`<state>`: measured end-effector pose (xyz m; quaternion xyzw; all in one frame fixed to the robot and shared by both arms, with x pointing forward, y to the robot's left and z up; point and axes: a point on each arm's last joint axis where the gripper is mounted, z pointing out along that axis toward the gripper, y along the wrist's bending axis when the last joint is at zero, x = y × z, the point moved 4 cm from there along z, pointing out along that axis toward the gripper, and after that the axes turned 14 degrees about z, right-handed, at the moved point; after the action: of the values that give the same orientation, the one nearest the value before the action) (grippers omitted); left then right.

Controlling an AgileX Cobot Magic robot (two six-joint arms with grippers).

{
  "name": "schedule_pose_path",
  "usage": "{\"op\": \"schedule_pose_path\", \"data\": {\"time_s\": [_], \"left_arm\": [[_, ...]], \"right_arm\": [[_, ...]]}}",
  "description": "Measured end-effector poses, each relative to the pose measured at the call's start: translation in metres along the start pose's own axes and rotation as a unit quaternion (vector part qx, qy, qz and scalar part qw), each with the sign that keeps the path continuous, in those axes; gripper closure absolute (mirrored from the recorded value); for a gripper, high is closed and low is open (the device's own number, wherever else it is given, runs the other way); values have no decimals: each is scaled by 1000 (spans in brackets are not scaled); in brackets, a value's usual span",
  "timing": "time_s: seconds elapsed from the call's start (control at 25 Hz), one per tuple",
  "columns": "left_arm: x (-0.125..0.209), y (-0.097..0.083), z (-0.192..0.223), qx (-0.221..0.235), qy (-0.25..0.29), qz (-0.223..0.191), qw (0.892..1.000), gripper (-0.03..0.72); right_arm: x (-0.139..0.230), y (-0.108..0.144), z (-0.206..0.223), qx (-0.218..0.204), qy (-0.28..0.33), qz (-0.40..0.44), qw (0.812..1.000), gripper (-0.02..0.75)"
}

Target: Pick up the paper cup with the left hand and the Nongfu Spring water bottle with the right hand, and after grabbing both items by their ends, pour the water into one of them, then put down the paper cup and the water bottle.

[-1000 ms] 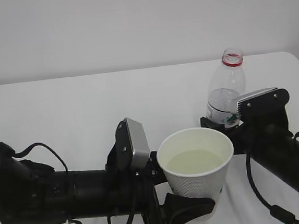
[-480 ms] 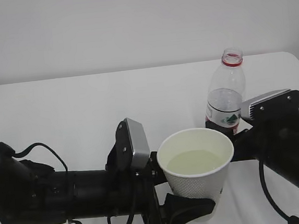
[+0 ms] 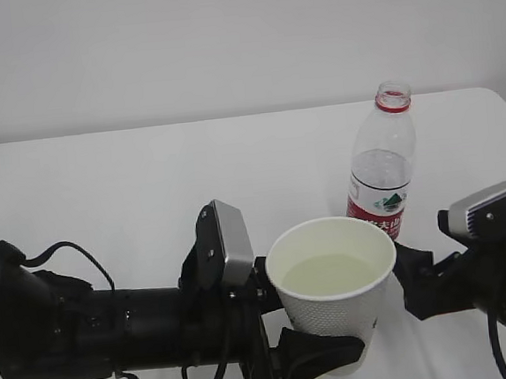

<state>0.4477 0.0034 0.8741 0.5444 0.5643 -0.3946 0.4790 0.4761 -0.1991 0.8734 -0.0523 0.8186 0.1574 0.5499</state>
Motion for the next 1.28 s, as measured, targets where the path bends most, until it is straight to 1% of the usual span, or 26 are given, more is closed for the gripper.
{"op": "schedule_pose_path", "data": {"time_s": [0.12,0.2,0.44,0.56,0.68,0.8,1.0,1.2,1.28], "left_arm": [[0,0,0,0,0,0,1000,186],[0,0,0,0,0,0,1000,186],[0,1,0,-4,-1,-2,1000,186],[-1,7,0,-25,-4,-13,1000,186],[-2,17,-1,-65,-10,-33,997,186],[-3,24,-3,-92,-15,-46,995,186],[-1,32,-7,-107,-14,-50,993,186],[2,46,-17,-130,-13,-55,990,186],[4,53,-22,-141,-12,-49,989,186]], "right_arm": [[2,-2,-10,1,4,0,1000,71],[-2,-1,-16,-1,-5,0,1000,73],[-28,4,-28,-16,-61,16,998,85],[-36,6,-31,-20,-79,19,997,100],[-37,5,-32,-17,-82,21,996,127],[-37,4,-32,-15,-83,23,996,142],[-37,4,-33,-13,-84,24,996,145],[-38,4,-33,-12,-84,26,996,145],[-38,4,-33,-12,-84,26,996,145]]}}
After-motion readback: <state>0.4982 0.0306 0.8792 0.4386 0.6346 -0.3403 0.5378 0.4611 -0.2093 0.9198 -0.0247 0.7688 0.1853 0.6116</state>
